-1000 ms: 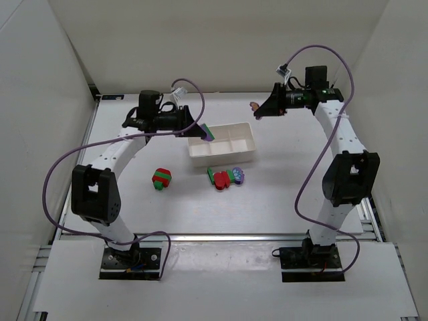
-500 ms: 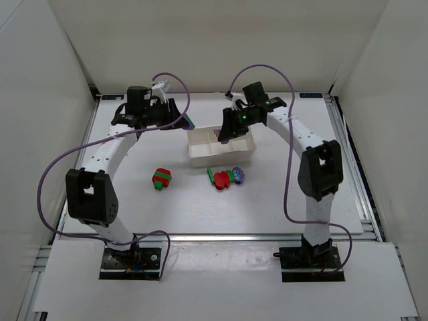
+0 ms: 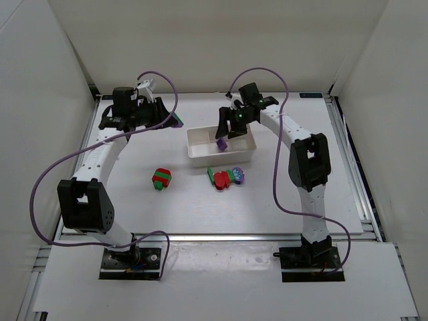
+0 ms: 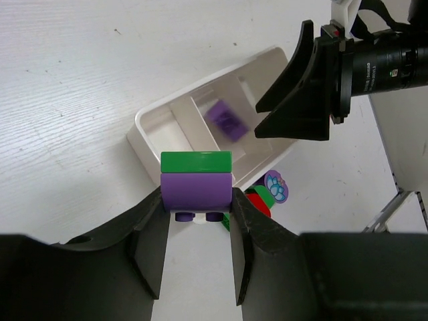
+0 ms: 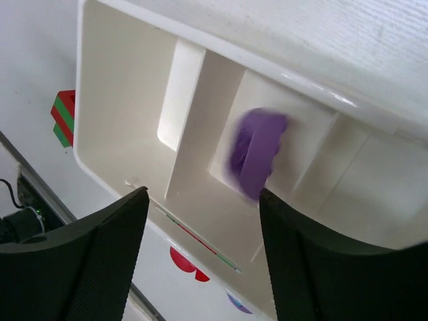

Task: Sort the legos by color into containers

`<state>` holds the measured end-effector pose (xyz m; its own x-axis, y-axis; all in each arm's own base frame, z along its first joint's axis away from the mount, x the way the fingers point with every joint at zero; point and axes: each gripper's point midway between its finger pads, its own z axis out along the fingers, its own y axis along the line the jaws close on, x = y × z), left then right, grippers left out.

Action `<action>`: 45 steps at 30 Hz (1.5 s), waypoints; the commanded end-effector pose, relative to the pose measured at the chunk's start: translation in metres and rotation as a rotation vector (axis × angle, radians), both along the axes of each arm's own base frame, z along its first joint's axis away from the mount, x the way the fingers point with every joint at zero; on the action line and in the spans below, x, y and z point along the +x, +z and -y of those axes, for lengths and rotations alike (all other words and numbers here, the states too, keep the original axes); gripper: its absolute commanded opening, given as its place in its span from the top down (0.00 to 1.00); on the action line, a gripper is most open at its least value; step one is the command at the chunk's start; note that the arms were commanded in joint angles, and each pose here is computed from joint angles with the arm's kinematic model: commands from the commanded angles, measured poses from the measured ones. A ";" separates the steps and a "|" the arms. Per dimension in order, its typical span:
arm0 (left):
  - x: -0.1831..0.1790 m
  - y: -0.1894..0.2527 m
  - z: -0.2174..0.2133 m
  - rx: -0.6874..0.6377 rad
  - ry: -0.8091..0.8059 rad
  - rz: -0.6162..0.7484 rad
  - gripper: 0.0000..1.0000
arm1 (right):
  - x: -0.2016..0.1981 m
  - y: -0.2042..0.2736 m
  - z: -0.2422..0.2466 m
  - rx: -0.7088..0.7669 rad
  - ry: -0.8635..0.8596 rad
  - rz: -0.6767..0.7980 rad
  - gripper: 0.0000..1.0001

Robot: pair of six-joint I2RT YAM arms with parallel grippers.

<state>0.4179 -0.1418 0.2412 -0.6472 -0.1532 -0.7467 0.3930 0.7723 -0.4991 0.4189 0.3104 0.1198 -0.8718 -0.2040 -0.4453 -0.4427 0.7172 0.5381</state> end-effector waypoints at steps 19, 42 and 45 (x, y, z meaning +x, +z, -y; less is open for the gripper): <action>-0.065 0.029 0.071 -0.408 -0.659 -0.039 0.90 | -0.072 0.191 -0.007 0.715 0.602 0.215 0.25; -0.094 0.072 0.104 -0.427 -0.819 0.050 0.90 | -0.076 0.163 -0.041 0.718 0.594 0.049 0.22; -0.098 0.076 0.108 -0.431 -0.829 0.049 0.90 | -0.076 0.165 -0.045 0.721 0.604 0.055 0.23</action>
<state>0.3380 -0.2476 0.2734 -0.7355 0.0700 -0.6739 0.6775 0.0597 -0.7331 0.3406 0.3500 0.2673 -0.7306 -0.2896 -0.6184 -0.6185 -0.1029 0.7790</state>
